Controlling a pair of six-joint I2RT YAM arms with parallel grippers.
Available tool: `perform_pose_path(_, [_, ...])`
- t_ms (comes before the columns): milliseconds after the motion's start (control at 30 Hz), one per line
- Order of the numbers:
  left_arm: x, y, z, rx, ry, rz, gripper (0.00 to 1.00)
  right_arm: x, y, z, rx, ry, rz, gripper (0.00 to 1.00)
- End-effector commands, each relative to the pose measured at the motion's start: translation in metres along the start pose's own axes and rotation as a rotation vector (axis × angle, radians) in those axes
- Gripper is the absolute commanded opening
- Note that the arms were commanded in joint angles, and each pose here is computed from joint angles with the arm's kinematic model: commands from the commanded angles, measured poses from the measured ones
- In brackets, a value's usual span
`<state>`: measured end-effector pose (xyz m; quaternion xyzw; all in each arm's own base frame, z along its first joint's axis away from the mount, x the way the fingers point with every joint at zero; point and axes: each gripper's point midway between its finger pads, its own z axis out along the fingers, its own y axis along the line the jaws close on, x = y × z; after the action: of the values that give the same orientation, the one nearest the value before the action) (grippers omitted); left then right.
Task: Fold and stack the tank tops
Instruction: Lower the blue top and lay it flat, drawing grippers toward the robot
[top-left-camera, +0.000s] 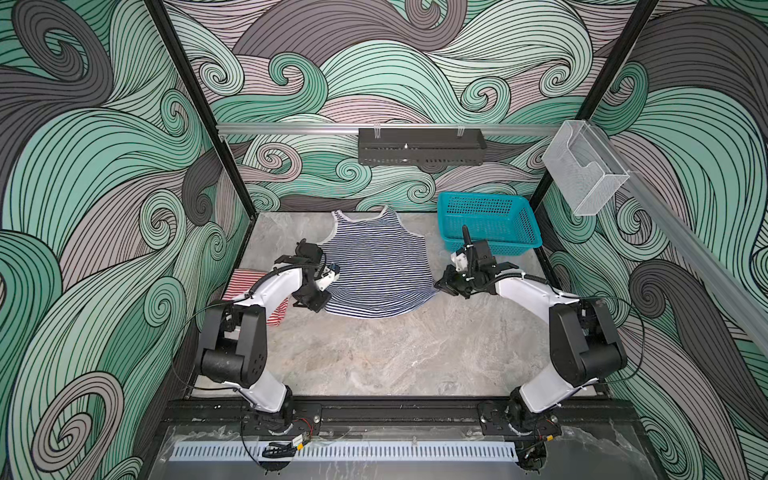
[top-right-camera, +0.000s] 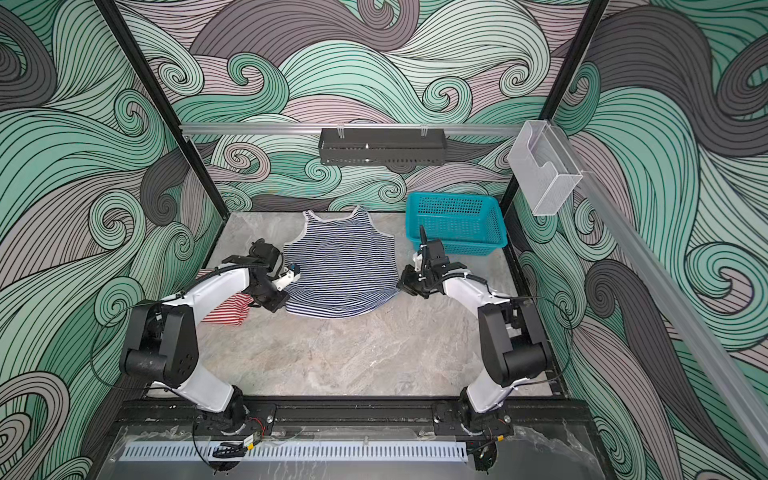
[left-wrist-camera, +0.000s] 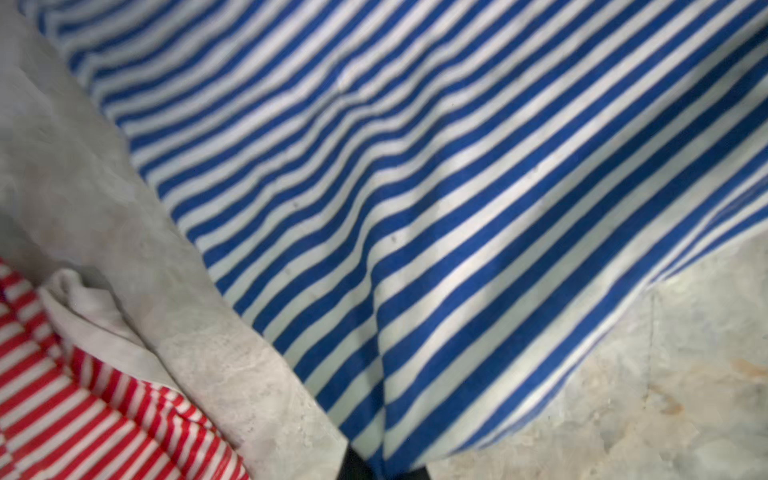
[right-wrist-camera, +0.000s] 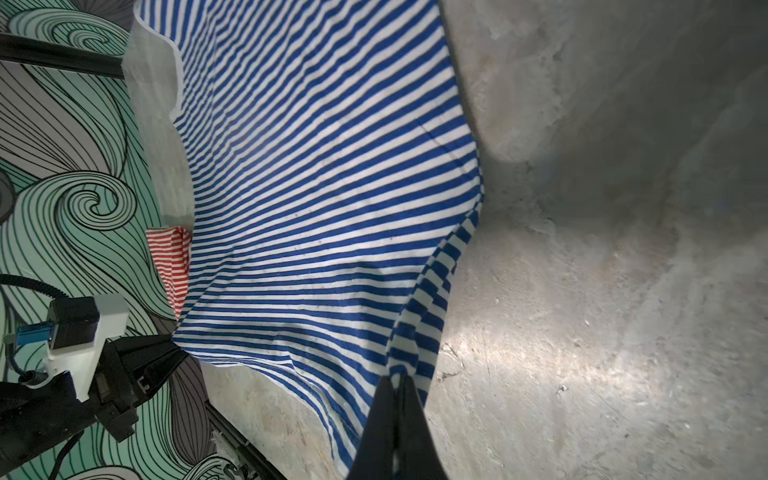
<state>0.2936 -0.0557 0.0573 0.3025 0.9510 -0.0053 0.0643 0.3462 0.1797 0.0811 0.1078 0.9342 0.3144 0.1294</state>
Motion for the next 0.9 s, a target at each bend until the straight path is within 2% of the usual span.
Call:
perform_pose_path(0, [0.028, -0.007, 0.005, 0.012, 0.118, 0.031, 0.0, 0.017, -0.011, -0.002, 0.036, 0.022, -0.004, 0.0])
perform_pose_path(233, [0.053, -0.033, 0.003, 0.069, 0.14, 0.088, 0.0, 0.037, -0.02, -0.02, 0.08, 0.014, 0.004, 0.0])
perform_pose_path(467, [0.073, -0.042, 0.022, 0.079, 0.257, 0.133, 0.01, 0.049, -0.033, -0.012, 0.124, 0.059, 0.016, 0.0])
perform_pose_path(533, [0.075, -0.044, 0.023, 0.08, 0.262, 0.135, 0.09, 0.05, -0.033, -0.014, 0.136, 0.056, 0.009, 0.11])
perform_pose_path(600, [0.074, -0.041, 0.021, 0.063, 0.252, 0.133, 0.18, 0.05, -0.031, -0.02, 0.141, 0.047, -0.004, 0.29])
perform_pose_path(733, [0.068, -0.036, 0.009, 0.027, 0.221, 0.136, 0.25, 0.044, -0.022, -0.04, 0.157, 0.004, -0.037, 0.54])
perform_pose_path(767, [0.065, -0.034, 0.004, 0.018, 0.209, 0.137, 0.27, 0.041, -0.019, -0.047, 0.161, -0.008, -0.046, 0.58])
perform_pose_path(833, [0.06, -0.03, -0.006, -0.007, 0.18, 0.135, 0.3, 0.035, -0.008, -0.064, 0.157, -0.036, -0.072, 0.59])
perform_pose_path(867, [0.056, -0.027, -0.011, -0.021, 0.161, 0.132, 0.31, 0.031, 0.002, -0.074, 0.136, -0.06, -0.088, 0.52])
